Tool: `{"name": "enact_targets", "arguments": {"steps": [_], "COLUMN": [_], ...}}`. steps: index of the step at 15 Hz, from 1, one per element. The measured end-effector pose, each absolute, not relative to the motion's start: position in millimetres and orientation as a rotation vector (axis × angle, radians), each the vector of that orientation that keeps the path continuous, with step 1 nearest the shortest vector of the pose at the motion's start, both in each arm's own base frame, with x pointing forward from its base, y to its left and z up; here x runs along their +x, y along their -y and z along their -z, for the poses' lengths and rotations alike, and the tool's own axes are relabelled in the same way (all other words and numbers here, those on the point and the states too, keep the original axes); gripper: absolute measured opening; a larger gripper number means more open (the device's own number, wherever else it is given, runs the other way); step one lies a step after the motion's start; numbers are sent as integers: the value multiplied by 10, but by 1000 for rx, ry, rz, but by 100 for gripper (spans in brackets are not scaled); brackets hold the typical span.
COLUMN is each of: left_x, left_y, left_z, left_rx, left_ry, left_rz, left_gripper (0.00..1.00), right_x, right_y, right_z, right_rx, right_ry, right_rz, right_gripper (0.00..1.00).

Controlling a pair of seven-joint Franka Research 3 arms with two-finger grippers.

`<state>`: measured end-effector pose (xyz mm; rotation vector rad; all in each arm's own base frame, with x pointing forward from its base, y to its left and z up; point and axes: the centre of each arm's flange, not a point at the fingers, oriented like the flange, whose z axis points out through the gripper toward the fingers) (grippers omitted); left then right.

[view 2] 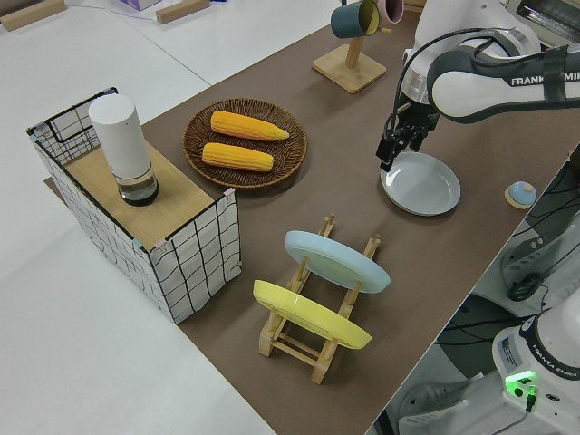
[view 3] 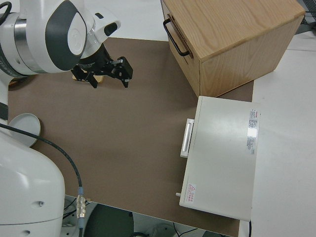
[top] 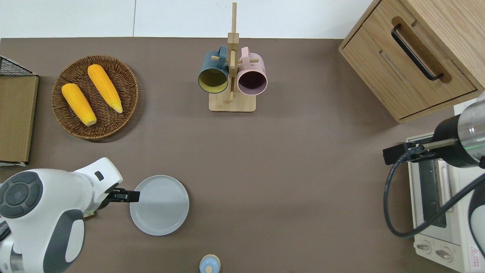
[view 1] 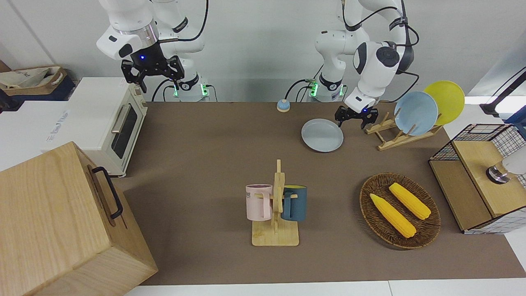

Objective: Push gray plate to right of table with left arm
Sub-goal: 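Move the left gripper down beside the gray plate's edge nearest the left arm, then lower the left gripper against the gray plate's rim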

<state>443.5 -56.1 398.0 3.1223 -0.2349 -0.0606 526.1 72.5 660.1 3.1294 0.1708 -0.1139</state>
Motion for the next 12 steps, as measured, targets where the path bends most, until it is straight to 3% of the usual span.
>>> {"name": "enact_targets", "arguments": {"steps": [12], "left_x": [4191], "left_y": [595], "left_z": [-3442], "left_rx": [3125], "left_ry": [258], "left_rz": [0], "left_gripper": [100], "right_x": [5261], "right_y": [-725], "right_z": [-6600], "right_rx": [3129], "right_ry": [-171], "right_rz": [114], "right_gripper": [99]}}
